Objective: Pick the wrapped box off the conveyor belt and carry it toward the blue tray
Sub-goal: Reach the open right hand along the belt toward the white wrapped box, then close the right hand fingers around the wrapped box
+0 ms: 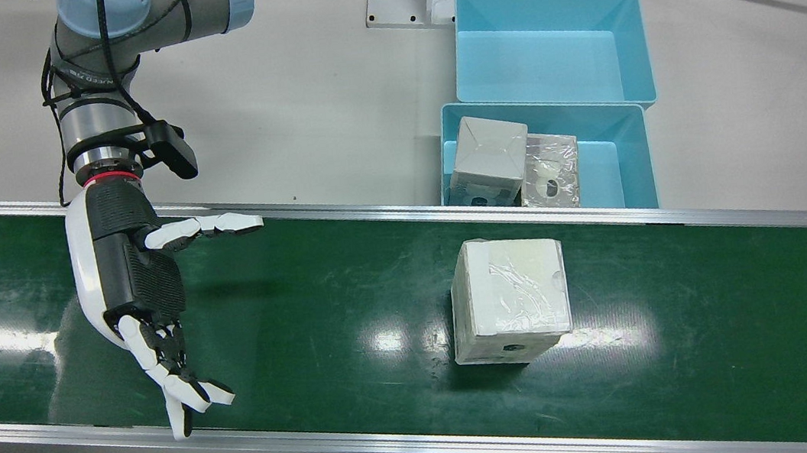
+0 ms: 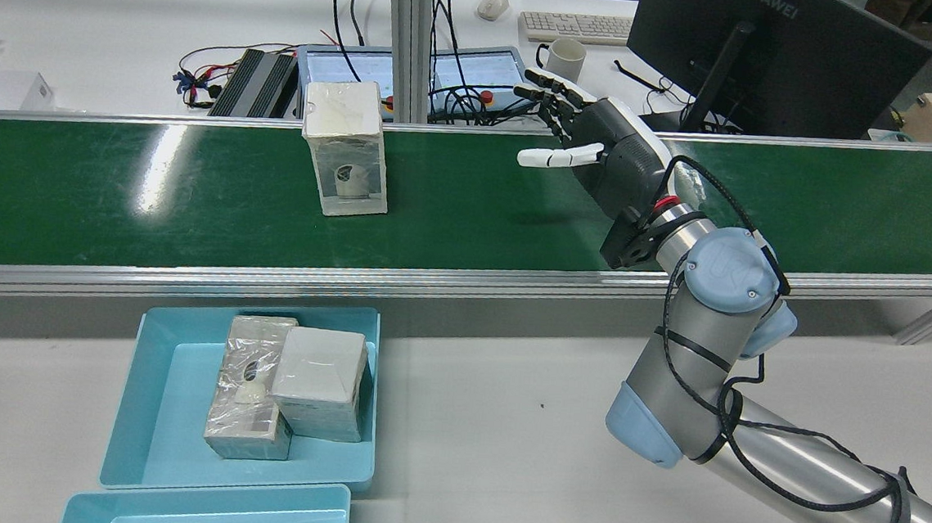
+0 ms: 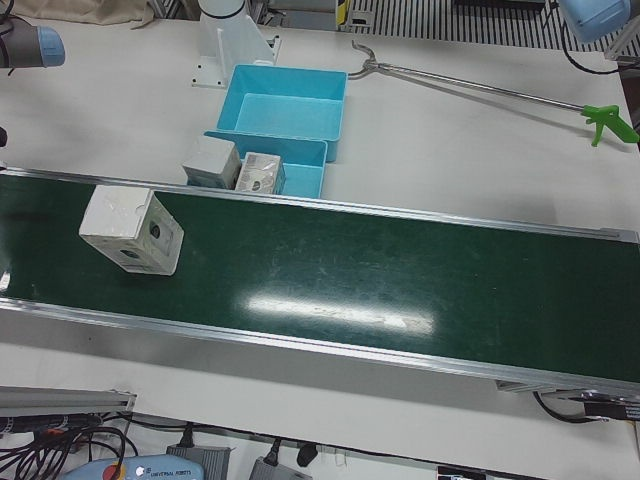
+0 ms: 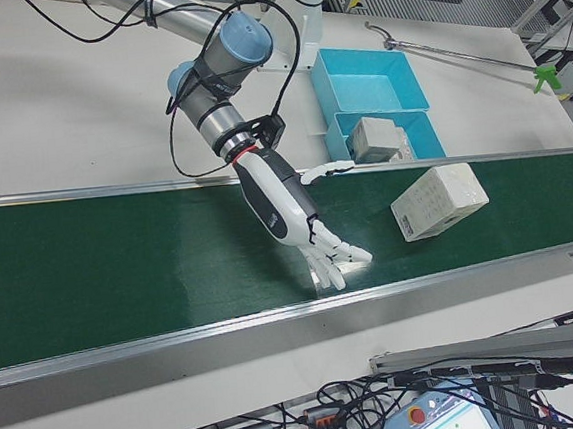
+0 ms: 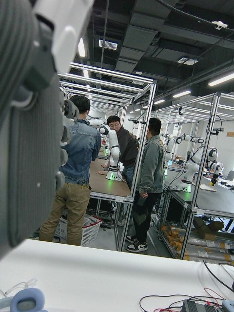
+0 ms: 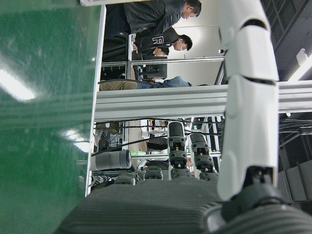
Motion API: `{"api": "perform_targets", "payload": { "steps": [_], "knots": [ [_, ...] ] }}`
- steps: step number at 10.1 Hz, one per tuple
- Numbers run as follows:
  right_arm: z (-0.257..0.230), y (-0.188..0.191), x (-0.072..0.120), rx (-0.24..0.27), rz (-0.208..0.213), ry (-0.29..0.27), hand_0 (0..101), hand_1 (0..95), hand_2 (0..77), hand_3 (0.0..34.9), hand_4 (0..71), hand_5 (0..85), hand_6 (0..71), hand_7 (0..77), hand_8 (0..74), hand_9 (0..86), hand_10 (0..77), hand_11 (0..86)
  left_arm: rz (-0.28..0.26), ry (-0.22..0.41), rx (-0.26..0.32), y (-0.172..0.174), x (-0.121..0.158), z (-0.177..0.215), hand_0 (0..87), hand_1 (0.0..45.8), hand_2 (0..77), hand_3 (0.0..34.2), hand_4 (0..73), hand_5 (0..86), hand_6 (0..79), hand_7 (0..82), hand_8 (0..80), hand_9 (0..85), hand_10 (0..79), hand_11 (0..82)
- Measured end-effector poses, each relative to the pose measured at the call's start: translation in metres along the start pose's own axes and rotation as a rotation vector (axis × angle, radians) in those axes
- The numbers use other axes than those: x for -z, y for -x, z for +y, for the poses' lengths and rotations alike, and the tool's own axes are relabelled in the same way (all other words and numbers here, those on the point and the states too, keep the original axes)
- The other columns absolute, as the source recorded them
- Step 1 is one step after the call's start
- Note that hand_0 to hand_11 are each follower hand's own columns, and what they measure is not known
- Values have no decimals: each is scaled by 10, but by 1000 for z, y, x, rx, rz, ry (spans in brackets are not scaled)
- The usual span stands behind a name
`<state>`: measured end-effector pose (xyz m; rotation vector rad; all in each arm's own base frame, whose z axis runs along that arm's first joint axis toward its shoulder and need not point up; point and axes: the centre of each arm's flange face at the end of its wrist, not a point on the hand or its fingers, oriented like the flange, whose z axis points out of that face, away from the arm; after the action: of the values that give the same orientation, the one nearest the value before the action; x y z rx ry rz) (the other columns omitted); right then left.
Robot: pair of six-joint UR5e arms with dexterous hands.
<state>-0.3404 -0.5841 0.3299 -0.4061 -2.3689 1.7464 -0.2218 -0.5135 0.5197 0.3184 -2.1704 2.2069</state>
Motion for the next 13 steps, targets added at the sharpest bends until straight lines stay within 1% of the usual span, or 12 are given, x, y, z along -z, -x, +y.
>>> {"api": "perform_targets", "payload": {
  "steps": [1, 2, 3, 4, 5, 6, 7, 9, 11, 12, 13],
  "knots": [
    [3, -8, -2, -4, 8, 2, 482, 158, 142, 59, 65, 131, 60, 213, 5, 33, 0, 11, 0, 0, 0, 0, 0, 0, 0, 0, 5, 0, 5, 11, 5, 5, 5, 0, 5, 0],
    [5, -12, -4, -6, 12, 3, 482, 158, 142, 67, 87, 131, 60, 213, 5, 33, 0, 11, 0, 0, 0, 0, 0, 0, 0, 0, 5, 0, 5, 11, 5, 5, 5, 0, 5, 0],
    [6, -15, -5, -6, 14, 3, 482, 158, 142, 67, 87, 131, 60, 213, 5, 33, 0, 11, 0, 0, 0, 0, 0, 0, 0, 0, 5, 0, 5, 11, 0, 5, 5, 5, 5, 5],
    [6, -19, -7, -5, 17, 0, 481, 158, 147, 78, 87, 115, 54, 196, 5, 33, 0, 11, 0, 0, 0, 0, 0, 0, 0, 0, 5, 0, 5, 11, 5, 5, 5, 5, 5, 0],
    [6, -24, -12, -3, 21, -3, 481, 158, 147, 78, 87, 115, 54, 196, 5, 33, 0, 11, 0, 0, 0, 0, 0, 0, 0, 0, 5, 0, 0, 11, 5, 5, 5, 0, 0, 5],
    [9, -29, -17, -3, 24, -2, 482, 158, 147, 78, 60, 87, 44, 169, 5, 27, 0, 11, 0, 0, 0, 0, 0, 0, 0, 0, 5, 0, 0, 11, 5, 5, 5, 0, 0, 5],
    [13, -34, -23, -4, 27, 0, 482, 158, 147, 105, 71, 104, 44, 180, 5, 22, 0, 11, 0, 0, 0, 0, 0, 0, 0, 0, 5, 0, 0, 11, 5, 5, 5, 0, 5, 0],
    [21, -42, -33, -6, 31, 4, 482, 158, 147, 105, 71, 104, 44, 180, 5, 22, 0, 11, 0, 0, 0, 0, 0, 0, 0, 0, 5, 0, 5, 11, 5, 5, 5, 5, 5, 0],
    [27, -47, -38, -5, 34, 10, 483, 164, 147, 106, 65, 104, 44, 191, 5, 22, 0, 11, 0, 0, 0, 0, 0, 0, 0, 0, 5, 0, 5, 11, 0, 5, 5, 0, 0, 0],
    [30, -50, -40, -3, 36, 14, 483, 164, 164, 106, 87, 120, 54, 213, 16, 49, 0, 11, 0, 0, 0, 0, 0, 0, 0, 0, 5, 0, 5, 11, 5, 5, 5, 0, 0, 5],
    [34, -53, -43, -3, 37, 17, 483, 180, 158, 106, 87, 120, 54, 213, 16, 49, 0, 11, 0, 0, 0, 0, 0, 0, 0, 0, 5, 0, 5, 11, 5, 5, 5, 0, 0, 5]
  ]
}}
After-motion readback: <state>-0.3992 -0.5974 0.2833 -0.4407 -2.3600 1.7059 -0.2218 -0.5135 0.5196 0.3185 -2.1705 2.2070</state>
